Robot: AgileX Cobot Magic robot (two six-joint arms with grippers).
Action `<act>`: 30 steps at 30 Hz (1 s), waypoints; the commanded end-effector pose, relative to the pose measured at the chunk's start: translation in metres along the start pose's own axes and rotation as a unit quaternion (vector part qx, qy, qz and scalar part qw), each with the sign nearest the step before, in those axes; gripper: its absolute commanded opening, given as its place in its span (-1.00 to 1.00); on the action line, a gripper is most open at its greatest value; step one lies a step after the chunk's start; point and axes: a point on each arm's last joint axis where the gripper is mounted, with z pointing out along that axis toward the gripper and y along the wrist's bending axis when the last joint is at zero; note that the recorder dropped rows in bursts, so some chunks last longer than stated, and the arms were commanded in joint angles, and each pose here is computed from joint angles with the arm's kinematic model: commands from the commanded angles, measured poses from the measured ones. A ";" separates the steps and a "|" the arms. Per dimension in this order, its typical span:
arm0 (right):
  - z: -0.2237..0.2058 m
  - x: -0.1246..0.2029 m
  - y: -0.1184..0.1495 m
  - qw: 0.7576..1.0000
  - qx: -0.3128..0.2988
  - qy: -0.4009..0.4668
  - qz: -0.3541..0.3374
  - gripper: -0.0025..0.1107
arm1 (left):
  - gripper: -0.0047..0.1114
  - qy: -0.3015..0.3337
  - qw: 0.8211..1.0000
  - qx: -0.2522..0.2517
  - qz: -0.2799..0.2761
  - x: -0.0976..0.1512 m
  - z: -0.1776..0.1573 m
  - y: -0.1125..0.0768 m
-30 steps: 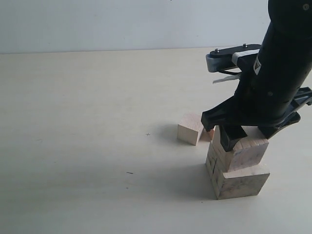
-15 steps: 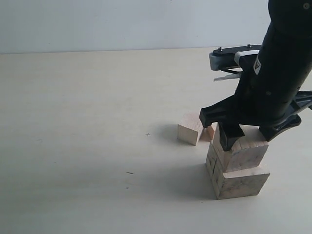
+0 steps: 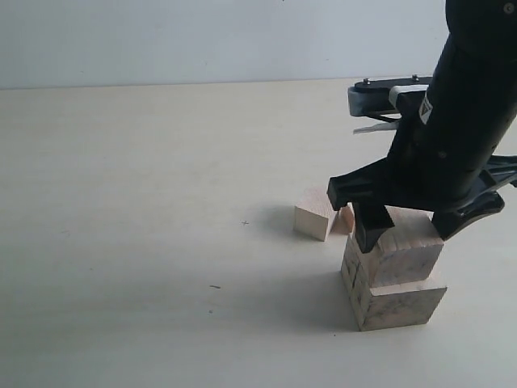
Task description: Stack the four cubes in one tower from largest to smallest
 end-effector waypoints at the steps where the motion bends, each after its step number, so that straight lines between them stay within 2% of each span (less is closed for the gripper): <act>1: -0.007 -0.001 0.001 0.999 -0.014 -0.035 -0.002 0.43 | -0.92 -0.005 1.000 -0.004 0.001 0.000 0.000 0.000; 4: -0.017 -0.002 0.001 0.997 -0.027 -0.070 -0.003 0.43 | -0.92 -0.005 1.000 -0.004 0.001 0.000 0.000 0.000; 7: -0.039 -0.014 0.002 0.993 -0.014 -0.115 -0.030 0.43 | -0.92 -0.005 1.000 -0.004 0.001 0.000 0.000 0.000; 9: -0.074 -0.033 0.007 0.977 -0.005 -0.184 -0.104 0.43 | -0.92 -0.005 1.000 -0.004 0.001 0.000 0.000 0.000; 12: -0.092 -0.056 0.018 0.955 0.009 -0.192 -0.224 0.43 | -0.92 -0.005 1.000 -0.004 0.001 0.000 0.000 0.000; 14: -0.080 -0.073 0.025 0.944 0.022 -0.170 -0.283 0.43 | -0.92 -0.005 1.000 -0.004 0.001 0.000 0.000 0.000; 18: -0.047 -0.096 0.035 0.936 0.030 -0.136 -0.324 0.43 | -0.92 -0.005 1.000 -0.004 0.001 0.000 0.000 0.000; 24: -0.004 -0.111 0.040 0.921 0.039 -0.085 -0.377 0.43 | -0.92 -0.005 1.000 -0.004 0.001 0.000 0.000 0.000; 30: 0.015 -0.118 0.040 0.899 0.055 -0.064 -0.429 0.43 | -0.92 -0.005 1.000 -0.004 0.001 0.000 0.000 0.000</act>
